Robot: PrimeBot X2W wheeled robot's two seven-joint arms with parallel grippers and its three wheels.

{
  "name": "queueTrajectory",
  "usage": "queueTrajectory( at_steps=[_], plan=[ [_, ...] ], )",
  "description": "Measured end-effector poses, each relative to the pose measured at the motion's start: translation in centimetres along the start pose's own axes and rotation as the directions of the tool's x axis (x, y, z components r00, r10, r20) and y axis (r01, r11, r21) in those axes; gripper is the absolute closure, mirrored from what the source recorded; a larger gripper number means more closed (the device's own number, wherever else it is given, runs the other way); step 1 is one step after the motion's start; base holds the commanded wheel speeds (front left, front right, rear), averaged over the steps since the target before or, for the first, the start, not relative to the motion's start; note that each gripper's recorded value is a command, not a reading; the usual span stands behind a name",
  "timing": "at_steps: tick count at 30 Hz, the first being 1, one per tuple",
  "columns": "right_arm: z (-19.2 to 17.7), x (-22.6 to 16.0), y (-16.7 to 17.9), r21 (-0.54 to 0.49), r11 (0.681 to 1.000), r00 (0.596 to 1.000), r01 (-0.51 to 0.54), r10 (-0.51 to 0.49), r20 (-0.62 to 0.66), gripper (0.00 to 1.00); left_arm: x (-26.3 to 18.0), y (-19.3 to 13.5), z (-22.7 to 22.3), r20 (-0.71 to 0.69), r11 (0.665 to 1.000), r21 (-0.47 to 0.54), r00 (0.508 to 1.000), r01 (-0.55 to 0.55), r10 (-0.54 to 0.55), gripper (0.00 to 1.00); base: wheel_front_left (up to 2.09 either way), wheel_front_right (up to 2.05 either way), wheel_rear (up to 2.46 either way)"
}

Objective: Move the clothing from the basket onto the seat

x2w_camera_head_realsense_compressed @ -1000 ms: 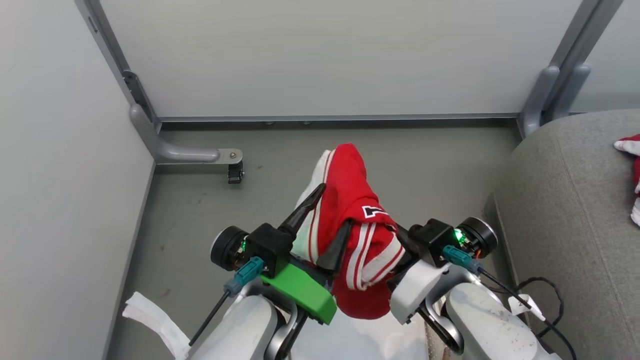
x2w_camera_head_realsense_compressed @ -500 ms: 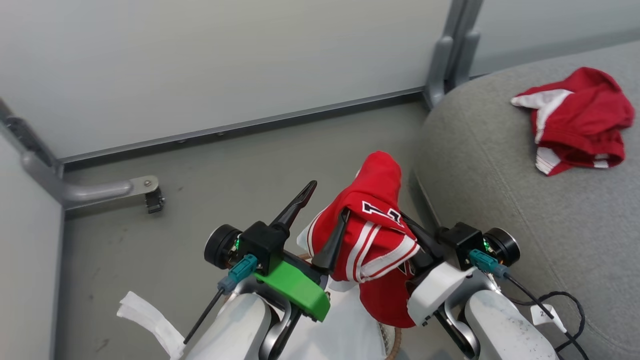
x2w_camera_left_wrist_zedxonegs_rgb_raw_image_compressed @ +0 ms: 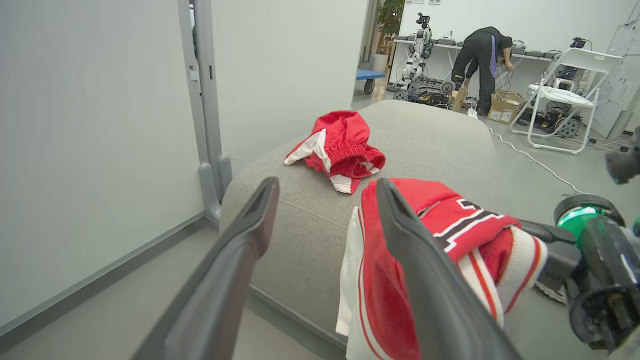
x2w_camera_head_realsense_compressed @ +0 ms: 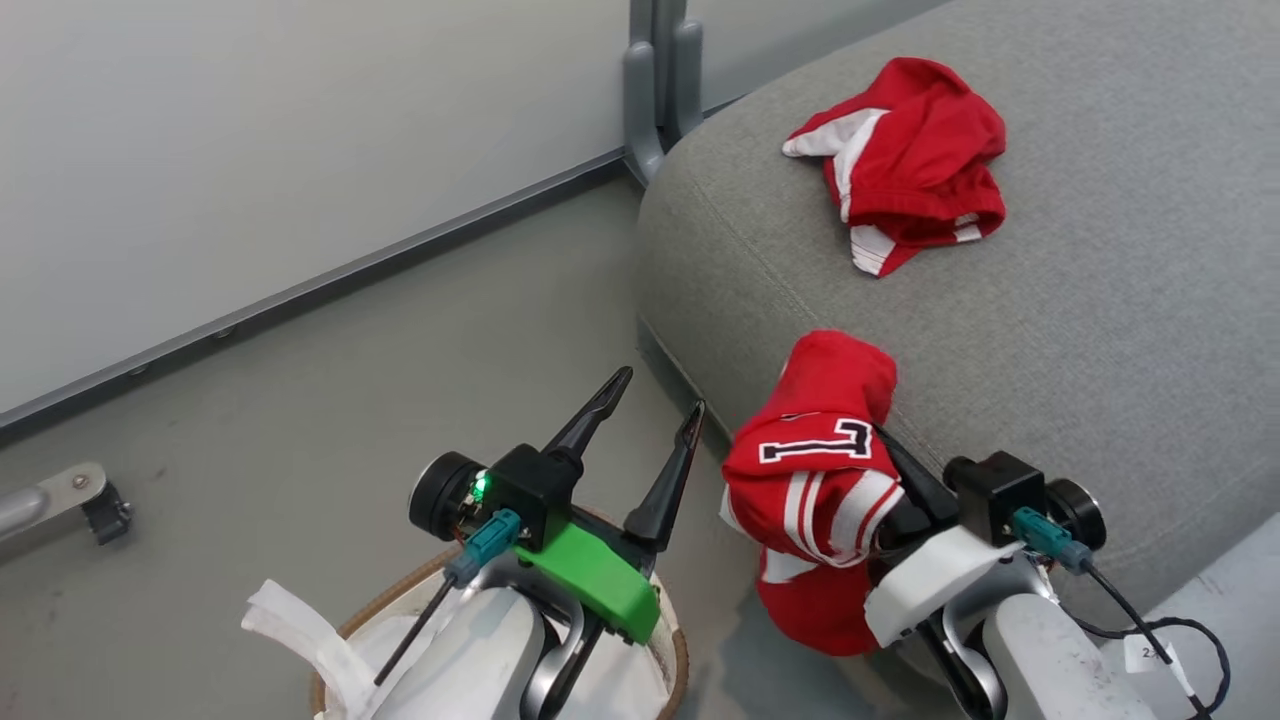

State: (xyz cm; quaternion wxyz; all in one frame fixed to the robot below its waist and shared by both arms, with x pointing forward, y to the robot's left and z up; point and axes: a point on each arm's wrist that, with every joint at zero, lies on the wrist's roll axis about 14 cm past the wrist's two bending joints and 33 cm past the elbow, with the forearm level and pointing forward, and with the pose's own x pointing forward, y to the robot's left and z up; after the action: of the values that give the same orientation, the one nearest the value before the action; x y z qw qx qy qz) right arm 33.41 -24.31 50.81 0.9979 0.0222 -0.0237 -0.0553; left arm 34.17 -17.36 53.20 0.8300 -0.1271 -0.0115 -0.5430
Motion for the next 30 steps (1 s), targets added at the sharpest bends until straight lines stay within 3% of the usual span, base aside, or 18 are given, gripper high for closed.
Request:
queueTrajectory(
  at_steps=[6,15,22,30],
  plan=[
    [-0.1,-1.9,-3.5,-0.005,0.992,0.992,0.123,-0.123,-0.003,1.00,1.6,-1.6,-0.8,-0.013,0.997,-0.021,0.997,0.078,-0.078,0.00,0.00,0.00,0.00],
    [0.6,-1.5,-5.9,-0.061,0.982,0.984,0.177,-0.177,0.004,1.00,2.1,-1.3,-2.5,-0.042,0.994,-0.058,0.995,0.090,-0.093,0.00,0.00,0.00,0.00],
    [4.5,2.2,-8.2,-0.179,0.970,0.985,0.166,-0.153,0.082,1.00,1.8,1.2,-4.0,-0.067,0.997,-0.059,0.997,0.043,-0.047,0.00,0.00,0.00,0.00],
    [11.3,7.4,-13.1,-0.345,0.909,0.963,0.234,-0.168,0.209,1.00,1.5,4.1,-6.0,-0.092,0.998,-0.050,0.995,0.023,-0.027,0.00,0.00,0.00,0.00]
  ],
)
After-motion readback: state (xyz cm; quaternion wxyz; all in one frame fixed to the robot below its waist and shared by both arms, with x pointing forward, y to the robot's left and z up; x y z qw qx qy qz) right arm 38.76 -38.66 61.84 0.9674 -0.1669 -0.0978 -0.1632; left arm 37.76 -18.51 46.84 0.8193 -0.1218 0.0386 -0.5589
